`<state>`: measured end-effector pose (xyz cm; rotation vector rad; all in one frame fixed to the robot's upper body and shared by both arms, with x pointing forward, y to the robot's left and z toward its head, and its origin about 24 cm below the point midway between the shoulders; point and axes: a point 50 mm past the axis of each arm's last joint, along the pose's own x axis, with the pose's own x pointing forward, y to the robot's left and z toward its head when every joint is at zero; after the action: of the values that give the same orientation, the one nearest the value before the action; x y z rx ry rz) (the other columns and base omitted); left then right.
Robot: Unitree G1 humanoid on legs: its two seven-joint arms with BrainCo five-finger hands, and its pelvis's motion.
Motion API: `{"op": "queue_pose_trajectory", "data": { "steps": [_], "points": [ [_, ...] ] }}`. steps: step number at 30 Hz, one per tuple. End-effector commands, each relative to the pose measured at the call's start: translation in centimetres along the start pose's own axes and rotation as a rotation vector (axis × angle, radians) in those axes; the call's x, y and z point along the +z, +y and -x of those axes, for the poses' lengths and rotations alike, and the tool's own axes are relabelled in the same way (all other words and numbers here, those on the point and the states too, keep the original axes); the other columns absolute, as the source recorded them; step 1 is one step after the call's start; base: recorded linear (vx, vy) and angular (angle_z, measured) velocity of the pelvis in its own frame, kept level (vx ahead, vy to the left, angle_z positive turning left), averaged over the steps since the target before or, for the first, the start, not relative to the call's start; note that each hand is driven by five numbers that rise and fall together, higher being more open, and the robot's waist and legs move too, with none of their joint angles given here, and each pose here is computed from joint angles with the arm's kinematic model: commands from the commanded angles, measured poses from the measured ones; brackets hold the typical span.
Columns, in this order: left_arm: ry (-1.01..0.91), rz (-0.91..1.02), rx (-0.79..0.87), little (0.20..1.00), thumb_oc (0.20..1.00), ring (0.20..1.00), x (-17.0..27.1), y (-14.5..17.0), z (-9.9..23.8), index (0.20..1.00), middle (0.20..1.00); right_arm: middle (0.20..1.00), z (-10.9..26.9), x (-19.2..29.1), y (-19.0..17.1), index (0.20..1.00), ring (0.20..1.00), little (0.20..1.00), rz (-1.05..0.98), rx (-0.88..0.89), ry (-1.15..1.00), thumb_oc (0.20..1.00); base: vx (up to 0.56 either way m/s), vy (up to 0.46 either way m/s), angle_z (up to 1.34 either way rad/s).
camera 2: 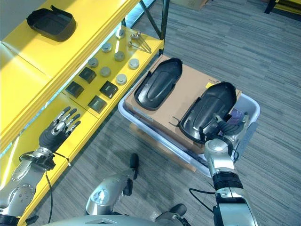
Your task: Move parts from the plastic box to the shelf.
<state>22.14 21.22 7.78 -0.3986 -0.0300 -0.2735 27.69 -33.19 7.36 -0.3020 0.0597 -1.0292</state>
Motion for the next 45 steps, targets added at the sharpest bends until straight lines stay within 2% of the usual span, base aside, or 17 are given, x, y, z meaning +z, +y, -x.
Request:
{"op": "queue_pose_trajectory", "data": {
  "steps": [1,12,29,45],
  "points": [
    [-0.160,-0.019,-0.074,1.000,1.000,1.000,3.1,-0.8,-0.7,1.000,1.000,1.000,-2.2,4.4,-2.0,1.000,1.000,1.000,-0.048,-0.093,-0.190,1.000,0.00,-0.015,0.04],
    [-0.148,-0.022,-0.073,1.000,1.000,1.000,2.8,-0.7,-0.8,1.000,1.000,1.000,-2.3,4.1,-1.2,1.000,1.000,1.000,-0.065,-0.017,-0.130,1.000,0.01,-0.001,0.02],
    [-0.168,-0.008,-0.090,1.000,1.000,1.000,2.1,-1.3,-1.9,1.000,1.000,1.000,-0.8,0.3,1.0,1.000,1.000,1.000,-0.012,0.080,0.031,1.000,-0.01,0.003,-0.01],
    [-0.199,-0.009,-0.100,1.000,1.000,1.000,2.0,-1.5,-2.6,1.000,1.000,1.000,-0.7,0.5,1.9,1.000,1.000,1.000,-0.125,0.115,0.079,1.000,-0.01,-0.002,0.00]
  ]
}}
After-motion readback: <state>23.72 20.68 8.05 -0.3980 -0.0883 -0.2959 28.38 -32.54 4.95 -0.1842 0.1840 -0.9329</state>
